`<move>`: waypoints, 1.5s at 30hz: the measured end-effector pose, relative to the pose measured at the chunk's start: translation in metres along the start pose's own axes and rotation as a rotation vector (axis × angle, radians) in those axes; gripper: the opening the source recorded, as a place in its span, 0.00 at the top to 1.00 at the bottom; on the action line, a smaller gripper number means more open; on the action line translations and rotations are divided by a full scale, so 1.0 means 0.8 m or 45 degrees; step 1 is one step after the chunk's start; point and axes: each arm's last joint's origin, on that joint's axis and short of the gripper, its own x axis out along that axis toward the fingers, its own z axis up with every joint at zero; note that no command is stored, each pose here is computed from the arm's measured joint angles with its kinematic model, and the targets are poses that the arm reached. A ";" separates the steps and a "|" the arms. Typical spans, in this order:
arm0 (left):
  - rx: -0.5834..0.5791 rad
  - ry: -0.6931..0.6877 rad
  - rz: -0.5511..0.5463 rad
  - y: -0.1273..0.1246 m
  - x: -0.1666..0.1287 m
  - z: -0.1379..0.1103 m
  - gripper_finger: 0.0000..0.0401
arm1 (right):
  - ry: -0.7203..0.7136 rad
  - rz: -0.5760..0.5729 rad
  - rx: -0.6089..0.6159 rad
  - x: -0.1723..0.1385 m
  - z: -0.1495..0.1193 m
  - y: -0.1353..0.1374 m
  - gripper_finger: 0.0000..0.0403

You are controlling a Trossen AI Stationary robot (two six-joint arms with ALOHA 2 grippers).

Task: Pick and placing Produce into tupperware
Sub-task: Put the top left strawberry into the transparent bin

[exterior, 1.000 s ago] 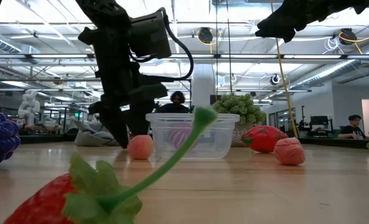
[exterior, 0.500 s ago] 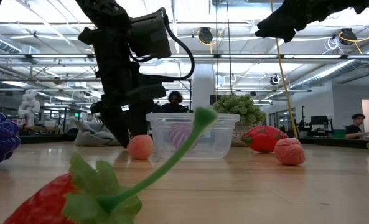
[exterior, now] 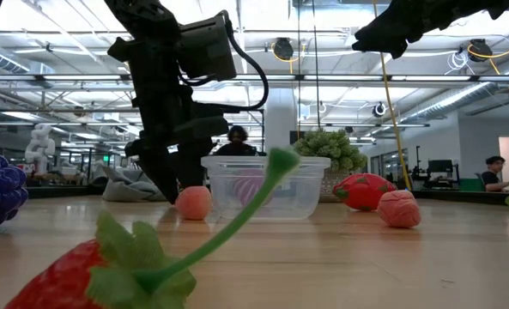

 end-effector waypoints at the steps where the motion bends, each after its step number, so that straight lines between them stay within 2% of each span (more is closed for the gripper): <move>1: 0.000 0.000 0.000 0.000 0.000 0.000 0.33 | 0.000 0.000 0.000 0.000 0.000 0.000 0.55; 12: 0.000 0.000 0.000 0.000 0.000 0.000 0.34 | 0.000 0.000 0.000 0.000 0.000 0.000 0.55; 21: 0.021 0.003 -0.008 0.000 0.000 0.000 0.49 | 0.000 0.000 0.000 0.000 0.000 0.000 0.55; 30: 0.030 -0.001 -0.010 -0.001 -0.001 0.001 0.59 | 0.000 0.000 0.000 0.000 0.000 0.000 0.55; 37: 0.053 -0.032 -0.031 0.002 -0.023 0.003 0.62 | 0.000 -0.001 0.002 0.000 0.000 0.000 0.55; 45: 0.048 -0.078 -0.040 0.020 -0.082 0.000 0.62 | 0.000 -0.001 0.002 0.000 0.000 0.000 0.55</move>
